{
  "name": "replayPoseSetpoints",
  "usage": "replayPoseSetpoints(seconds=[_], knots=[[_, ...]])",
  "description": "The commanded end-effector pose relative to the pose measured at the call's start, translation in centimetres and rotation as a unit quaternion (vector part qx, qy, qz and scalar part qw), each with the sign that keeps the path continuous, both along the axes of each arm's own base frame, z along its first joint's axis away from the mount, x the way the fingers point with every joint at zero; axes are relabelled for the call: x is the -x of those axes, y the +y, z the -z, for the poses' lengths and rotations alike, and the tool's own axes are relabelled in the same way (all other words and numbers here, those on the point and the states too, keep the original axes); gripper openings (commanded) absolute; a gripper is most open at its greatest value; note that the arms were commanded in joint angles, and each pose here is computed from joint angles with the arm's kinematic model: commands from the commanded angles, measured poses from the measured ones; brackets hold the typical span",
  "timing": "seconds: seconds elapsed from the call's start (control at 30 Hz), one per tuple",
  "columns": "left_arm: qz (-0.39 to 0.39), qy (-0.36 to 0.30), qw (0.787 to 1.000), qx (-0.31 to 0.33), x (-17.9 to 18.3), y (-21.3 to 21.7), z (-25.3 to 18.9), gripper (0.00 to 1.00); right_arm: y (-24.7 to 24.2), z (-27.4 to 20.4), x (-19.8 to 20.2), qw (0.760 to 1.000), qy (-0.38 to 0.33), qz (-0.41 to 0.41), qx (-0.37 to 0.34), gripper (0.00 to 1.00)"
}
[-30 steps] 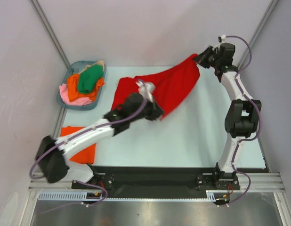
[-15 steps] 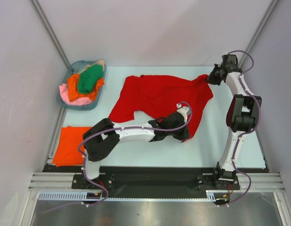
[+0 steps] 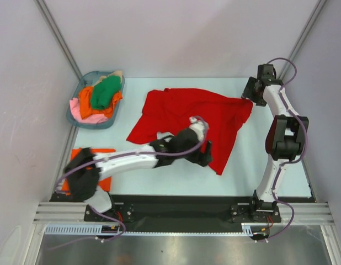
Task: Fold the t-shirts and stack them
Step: Flatten the tshirt out
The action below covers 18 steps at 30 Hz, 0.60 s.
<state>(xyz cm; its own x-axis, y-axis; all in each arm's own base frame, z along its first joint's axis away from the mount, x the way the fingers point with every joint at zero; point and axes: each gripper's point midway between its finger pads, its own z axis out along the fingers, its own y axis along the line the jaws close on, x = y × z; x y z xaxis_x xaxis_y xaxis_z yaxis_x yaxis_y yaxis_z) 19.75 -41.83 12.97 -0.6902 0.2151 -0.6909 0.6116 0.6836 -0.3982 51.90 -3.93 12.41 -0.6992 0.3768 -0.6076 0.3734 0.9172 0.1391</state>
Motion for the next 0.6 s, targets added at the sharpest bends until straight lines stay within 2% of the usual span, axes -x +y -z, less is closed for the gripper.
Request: replayPoseSetpoints(seconds=[0.0, 0.03, 0.07, 0.1, 0.13, 0.17, 0.3, 0.33, 0.37, 0.4, 0.43, 0.53, 0.57], knots=[[-0.076, -0.062, 0.995, 0.012, -2.9, 7.5, -4.9, 0.84, 2.4, -6.9, 3.2, 0.998, -0.054, -0.019, 0.027, 0.72], [-0.114, -0.057, 0.992, 0.021, -4.5, 10.0, -5.2, 0.83, 4.3, -4.9, 4.5, 0.998, -0.039, -0.039, 0.018, 0.73], [-0.132, -0.067, 0.988, 0.046, -4.8, 11.9, -7.0, 0.83, 5.9, -5.0, 5.4, 0.998, -0.043, -0.054, -0.003, 0.73], [-0.149, -0.057, 0.986, 0.039, -5.1, 13.8, -5.7, 0.82, 7.0, -6.2, 6.3, 0.996, -0.064, -0.059, -0.019, 0.73], [-0.187, -0.055, 0.98, 0.043, -6.7, 16.4, -5.5, 0.82, 8.1, -3.7, 7.9, 0.996, -0.05, -0.068, -0.033, 0.72], [-0.208, -0.06, 0.975, 0.049, -7.1, 18.0, -6.0, 0.81, 10.0, -3.2, 8.8, 0.994, -0.05, -0.087, -0.051, 0.68], [-0.302, -0.046, 0.952, 0.007, -9.9, 23.8, -4.3, 0.75, 12.0, 1.5, 13.3, 0.994, -0.02, -0.093, -0.053, 0.61], [-0.336, -0.04, 0.941, -0.005, -10.7, 25.5, -3.9, 0.74, 12.7, 1.2, 13.4, 0.992, -0.04, -0.099, -0.074, 0.6], [-0.372, -0.04, 0.927, -0.032, -11.2, 27.2, -3.3, 0.73, 12.7, 3.9, 15.4, 0.991, -0.013, -0.097, -0.088, 0.58], [-0.398, -0.033, 0.916, -0.05, -11.6, 28.4, -2.3, 0.71, 12.7, 4.4, 15.9, 0.991, -0.014, -0.096, -0.095, 0.57], [-0.433, -0.026, 0.899, -0.05, -12.3, 30.0, -2.0, 0.69, 12.8, 4.9, 16.2, 0.991, -0.016, -0.088, -0.104, 0.56], [-0.485, 0.003, 0.874, -0.028, -13.7, 32.3, 0.4, 0.62, 12.1, 6.0, 17.4, 0.992, -0.014, -0.079, -0.099, 0.52], [-0.49, 0.009, 0.872, -0.009, -14.3, 32.2, 0.8, 0.62, 11.9, 5.7, 17.5, 0.992, -0.02, -0.073, -0.098, 0.5]])
